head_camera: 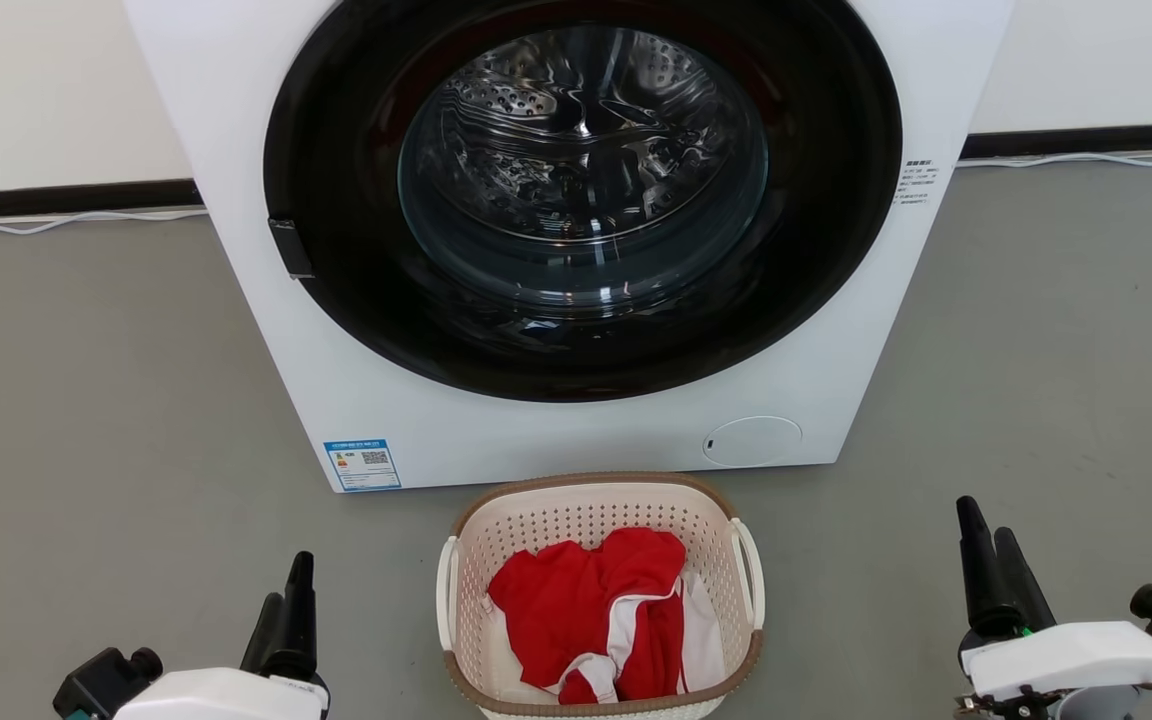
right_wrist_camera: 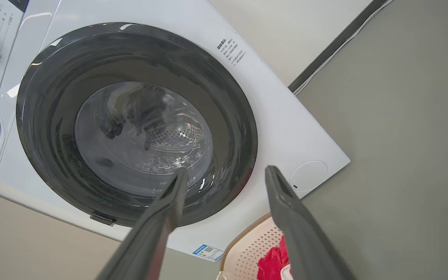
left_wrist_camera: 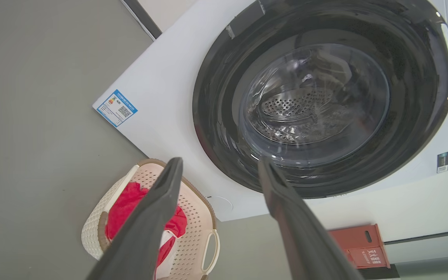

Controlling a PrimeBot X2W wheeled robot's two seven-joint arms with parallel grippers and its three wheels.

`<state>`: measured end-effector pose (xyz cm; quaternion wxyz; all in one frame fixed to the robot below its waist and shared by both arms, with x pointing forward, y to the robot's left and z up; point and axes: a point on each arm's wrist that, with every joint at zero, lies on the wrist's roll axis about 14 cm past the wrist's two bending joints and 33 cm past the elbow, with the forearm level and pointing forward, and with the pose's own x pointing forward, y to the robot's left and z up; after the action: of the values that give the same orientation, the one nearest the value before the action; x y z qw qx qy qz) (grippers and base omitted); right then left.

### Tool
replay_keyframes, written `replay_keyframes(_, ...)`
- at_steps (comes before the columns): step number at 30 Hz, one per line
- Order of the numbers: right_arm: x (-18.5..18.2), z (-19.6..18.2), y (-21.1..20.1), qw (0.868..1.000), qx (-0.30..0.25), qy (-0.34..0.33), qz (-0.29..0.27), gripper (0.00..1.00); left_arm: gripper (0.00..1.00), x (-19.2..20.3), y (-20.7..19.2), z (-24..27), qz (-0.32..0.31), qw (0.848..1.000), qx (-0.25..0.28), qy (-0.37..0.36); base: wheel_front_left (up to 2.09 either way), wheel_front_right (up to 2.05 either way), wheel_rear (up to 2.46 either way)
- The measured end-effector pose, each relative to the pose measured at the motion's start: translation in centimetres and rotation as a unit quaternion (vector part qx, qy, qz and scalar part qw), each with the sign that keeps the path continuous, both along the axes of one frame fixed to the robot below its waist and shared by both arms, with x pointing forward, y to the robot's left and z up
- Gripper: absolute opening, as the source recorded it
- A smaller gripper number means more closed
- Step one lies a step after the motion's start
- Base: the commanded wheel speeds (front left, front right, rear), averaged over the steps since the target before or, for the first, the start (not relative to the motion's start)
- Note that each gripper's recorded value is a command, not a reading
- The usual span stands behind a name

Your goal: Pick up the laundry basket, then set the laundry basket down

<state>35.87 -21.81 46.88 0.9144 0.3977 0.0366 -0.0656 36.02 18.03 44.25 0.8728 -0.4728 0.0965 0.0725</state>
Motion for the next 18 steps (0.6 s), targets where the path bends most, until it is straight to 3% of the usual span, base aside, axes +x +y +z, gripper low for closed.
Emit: replay_keyframes(18, -0.14, 0.37, -0.2, 0.992, -0.123, -0.002, 0.011, 1.0, 1.0, 0.24, -0.09, 0.33, -0.013, 0.995, 0.103, -0.009, 0.0, 0.0, 0.0)
